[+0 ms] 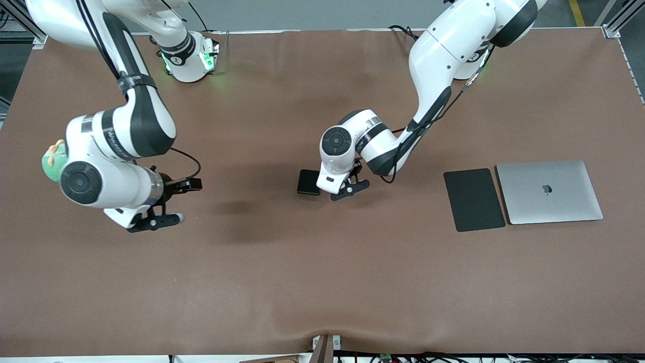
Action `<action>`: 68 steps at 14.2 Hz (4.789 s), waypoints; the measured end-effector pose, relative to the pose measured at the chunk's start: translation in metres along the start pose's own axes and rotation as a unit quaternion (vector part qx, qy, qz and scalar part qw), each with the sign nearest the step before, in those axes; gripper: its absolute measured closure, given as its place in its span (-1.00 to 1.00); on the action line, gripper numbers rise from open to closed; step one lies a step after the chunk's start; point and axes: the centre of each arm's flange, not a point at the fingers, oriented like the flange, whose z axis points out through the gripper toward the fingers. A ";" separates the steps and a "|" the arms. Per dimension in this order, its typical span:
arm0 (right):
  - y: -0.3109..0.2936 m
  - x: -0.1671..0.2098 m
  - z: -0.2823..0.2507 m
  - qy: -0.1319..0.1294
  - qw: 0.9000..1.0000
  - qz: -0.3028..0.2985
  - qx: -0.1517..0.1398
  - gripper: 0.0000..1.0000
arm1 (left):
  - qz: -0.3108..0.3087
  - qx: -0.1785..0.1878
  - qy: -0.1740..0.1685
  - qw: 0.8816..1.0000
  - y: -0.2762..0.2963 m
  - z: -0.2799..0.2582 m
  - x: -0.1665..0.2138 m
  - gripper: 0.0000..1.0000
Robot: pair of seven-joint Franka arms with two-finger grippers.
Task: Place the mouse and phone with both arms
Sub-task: 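Lift the mouse with the left gripper while the right gripper reaches the phone, then carry the mouse onto the pad while the right gripper grasps the phone, then release the mouse on the pad and raise the left gripper away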
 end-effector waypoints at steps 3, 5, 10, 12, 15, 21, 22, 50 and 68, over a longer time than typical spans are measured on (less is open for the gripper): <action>-0.051 -0.011 -0.002 -0.019 0.999 -0.024 0.012 -1.00 | 0.008 0.013 0.027 1.000 -0.031 -0.042 0.036 -0.22; -0.097 -0.019 0.003 -0.022 1.000 -0.015 0.000 -1.00 | 0.022 0.023 0.031 0.999 -0.067 -0.055 0.067 -0.22; -0.165 -0.028 0.014 0.001 1.000 0.025 -0.013 -1.00 | 0.040 0.058 0.013 0.997 -0.180 -0.052 0.136 -0.22; -0.187 -0.028 0.021 0.024 0.999 0.048 -0.010 -1.00 | 0.057 0.068 0.000 0.996 -0.222 -0.043 0.154 -0.22; -0.220 -0.024 0.045 0.057 0.996 0.070 -0.002 -1.00 | 0.079 0.061 -0.010 0.995 -0.290 -0.028 0.185 -0.22; -0.293 -0.018 0.130 0.089 0.987 0.134 0.009 -1.00 | 0.075 0.021 -0.010 0.997 -0.371 0.021 0.201 -0.22; -0.299 -0.018 0.144 0.099 0.985 0.137 0.014 -1.00 | 0.075 0.020 -0.011 0.997 -0.374 0.025 0.200 -0.22; -0.304 0.026 0.225 0.128 0.978 0.164 -0.014 -1.00 | 0.094 -0.036 0.027 0.995 -0.372 0.041 0.228 -0.96; -0.306 0.030 0.240 0.140 0.977 0.161 -0.012 -0.60 | 0.178 0.036 0.016 0.983 -0.396 -0.337 0.246 -1.00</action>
